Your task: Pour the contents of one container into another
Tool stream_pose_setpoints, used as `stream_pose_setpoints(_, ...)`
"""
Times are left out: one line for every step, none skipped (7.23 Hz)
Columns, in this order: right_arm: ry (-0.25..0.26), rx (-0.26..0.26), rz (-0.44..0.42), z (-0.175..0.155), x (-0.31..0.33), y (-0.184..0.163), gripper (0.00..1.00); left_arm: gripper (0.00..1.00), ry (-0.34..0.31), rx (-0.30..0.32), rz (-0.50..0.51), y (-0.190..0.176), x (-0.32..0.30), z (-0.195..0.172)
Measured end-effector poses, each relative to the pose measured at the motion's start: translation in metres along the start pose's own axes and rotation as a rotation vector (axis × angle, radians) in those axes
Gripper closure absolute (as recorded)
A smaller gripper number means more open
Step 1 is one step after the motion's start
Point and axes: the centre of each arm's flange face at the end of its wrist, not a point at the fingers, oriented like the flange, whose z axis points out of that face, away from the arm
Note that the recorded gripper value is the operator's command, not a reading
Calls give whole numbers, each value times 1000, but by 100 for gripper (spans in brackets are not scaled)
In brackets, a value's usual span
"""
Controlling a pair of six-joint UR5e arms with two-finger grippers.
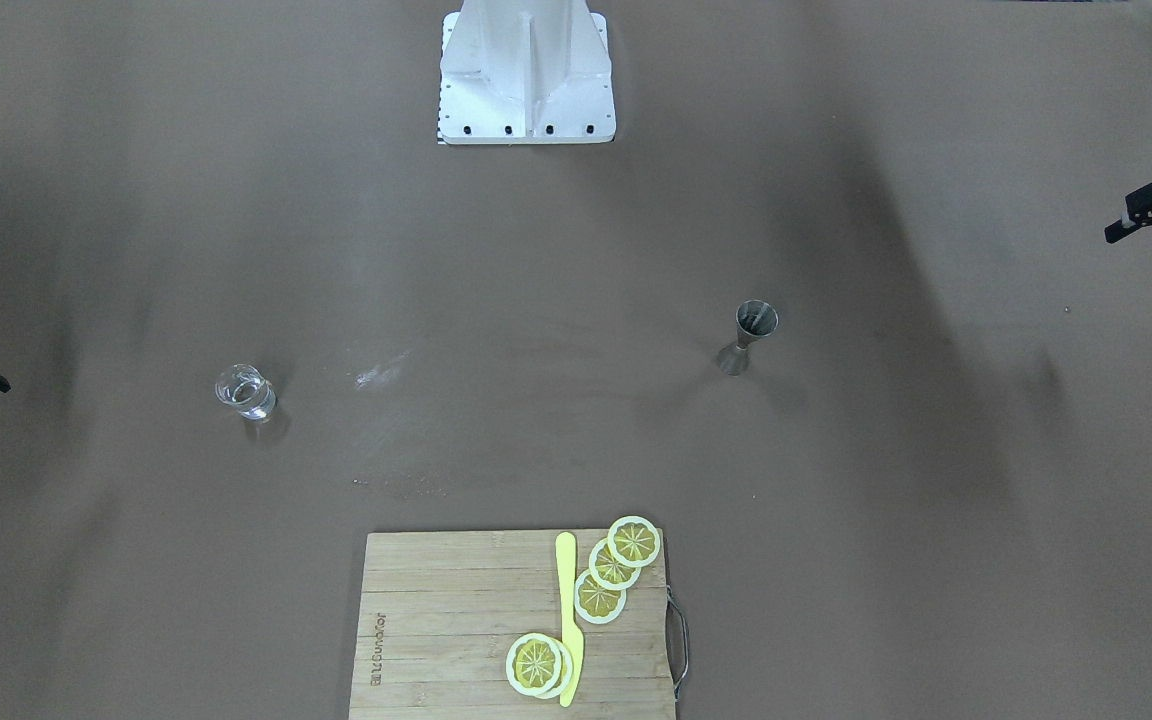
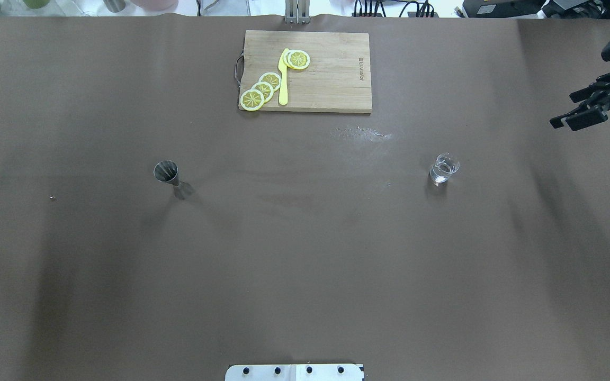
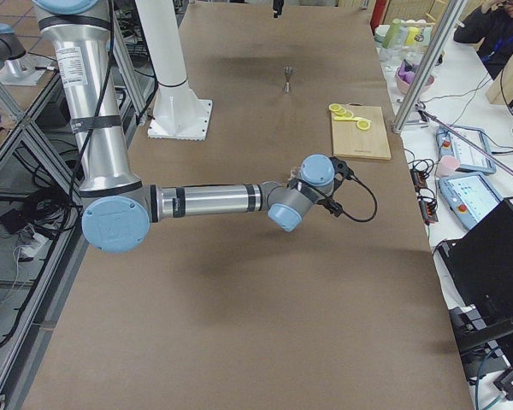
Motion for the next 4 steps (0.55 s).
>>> stream_pose_setpoints(-16,24,-48,6,-9,1,0,2,0,0,0,0,0,0)
stream_pose_setpoints(-38,54,-104,13,-20,3,0,2,-1,0,0,0,0,0)
stream_pose_setpoints(-67,91,-174,24,-34,3,0,2,-1,0,0,0,0,0)
stream_pose_setpoints(-86,126,-238,36,-47,2,0,2,-1,0,0,0,0,0)
